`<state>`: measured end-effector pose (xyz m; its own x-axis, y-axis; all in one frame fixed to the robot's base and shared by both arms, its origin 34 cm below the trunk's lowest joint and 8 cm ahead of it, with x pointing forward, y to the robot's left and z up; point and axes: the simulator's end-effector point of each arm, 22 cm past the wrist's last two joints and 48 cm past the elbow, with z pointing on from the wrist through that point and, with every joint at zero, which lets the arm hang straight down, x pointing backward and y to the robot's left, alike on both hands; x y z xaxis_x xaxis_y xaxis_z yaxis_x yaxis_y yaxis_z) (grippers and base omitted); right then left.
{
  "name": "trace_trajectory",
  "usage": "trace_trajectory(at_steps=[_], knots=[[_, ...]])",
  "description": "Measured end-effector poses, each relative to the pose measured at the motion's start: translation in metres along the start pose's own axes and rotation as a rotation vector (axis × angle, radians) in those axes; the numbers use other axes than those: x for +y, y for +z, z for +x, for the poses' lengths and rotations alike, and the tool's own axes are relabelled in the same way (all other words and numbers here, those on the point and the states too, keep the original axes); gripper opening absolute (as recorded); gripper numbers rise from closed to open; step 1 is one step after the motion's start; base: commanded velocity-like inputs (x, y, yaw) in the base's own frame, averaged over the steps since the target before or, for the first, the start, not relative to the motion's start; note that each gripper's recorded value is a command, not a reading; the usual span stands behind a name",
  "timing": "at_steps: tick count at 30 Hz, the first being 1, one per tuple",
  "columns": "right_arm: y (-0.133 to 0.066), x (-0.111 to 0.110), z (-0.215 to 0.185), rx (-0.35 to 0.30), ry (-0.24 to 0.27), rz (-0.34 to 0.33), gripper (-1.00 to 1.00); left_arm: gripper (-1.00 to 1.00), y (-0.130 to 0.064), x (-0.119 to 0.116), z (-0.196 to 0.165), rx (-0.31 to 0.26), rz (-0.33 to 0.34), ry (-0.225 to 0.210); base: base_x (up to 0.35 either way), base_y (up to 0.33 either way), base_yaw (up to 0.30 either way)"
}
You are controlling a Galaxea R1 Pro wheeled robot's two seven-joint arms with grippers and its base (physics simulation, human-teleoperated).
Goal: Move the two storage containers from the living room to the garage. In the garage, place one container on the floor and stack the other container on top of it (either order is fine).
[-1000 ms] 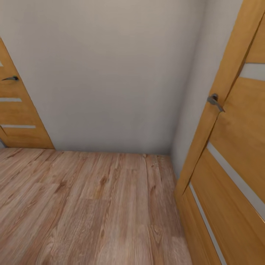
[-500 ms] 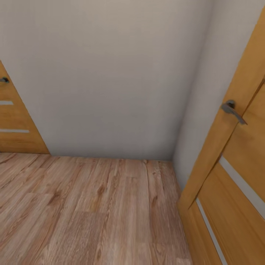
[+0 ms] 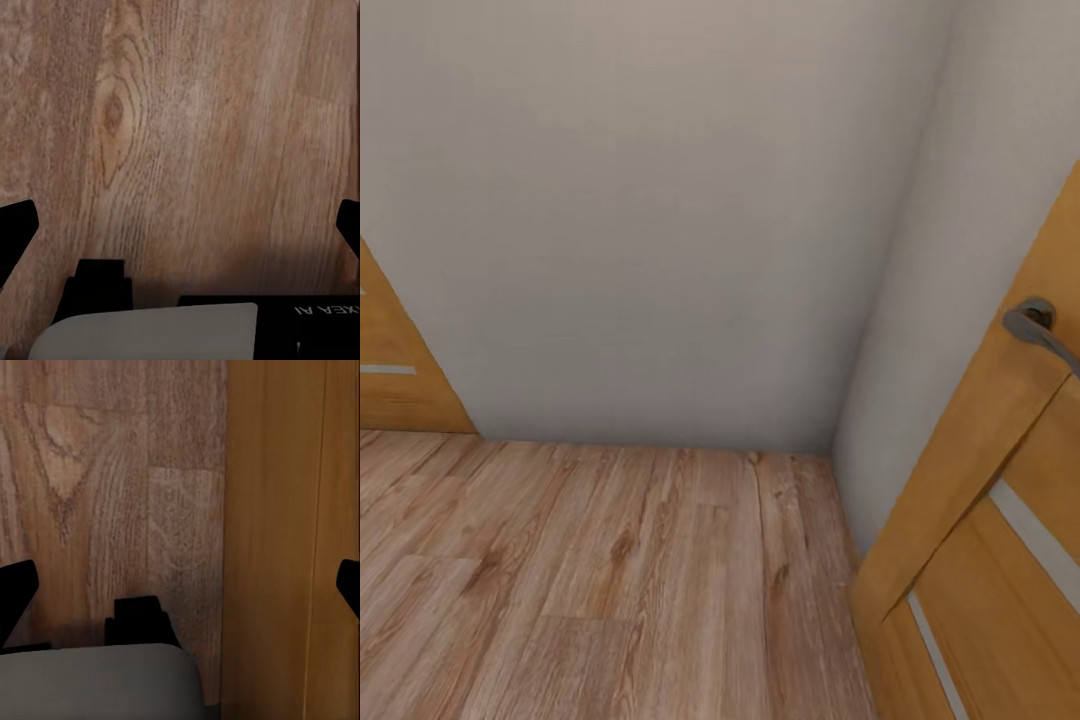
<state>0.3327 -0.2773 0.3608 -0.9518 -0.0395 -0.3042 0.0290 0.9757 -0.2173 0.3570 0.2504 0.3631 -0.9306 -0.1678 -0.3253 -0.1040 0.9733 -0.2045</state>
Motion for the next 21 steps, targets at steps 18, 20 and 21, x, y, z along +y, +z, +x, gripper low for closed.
trace_trajectory(at_steps=[18, 20, 21], knots=[[0.0, 0.0, 0.0002, 0.0, 0.0, 0.0, 1.0, 1.0, 0.0, 0.0002, -0.0001, -0.001, 0.0, 0.0, 0.338, -0.029, 0.089], [0.0, -0.0001, 0.0005, 0.001, 0.0, 0.0, 1.0, 1.0, 0.0, 0.0002, -0.0004, -0.001, 0.0, 0.0, 0.337, 0.0, 0.022], [0.0, -0.0001, 0.0006, 0.001, 0.0, 0.0, 1.0, 1.0, 0.0, 0.0002, -0.0001, 0.0, 0.0, 0.0, 0.337, 0.0, 0.012]])
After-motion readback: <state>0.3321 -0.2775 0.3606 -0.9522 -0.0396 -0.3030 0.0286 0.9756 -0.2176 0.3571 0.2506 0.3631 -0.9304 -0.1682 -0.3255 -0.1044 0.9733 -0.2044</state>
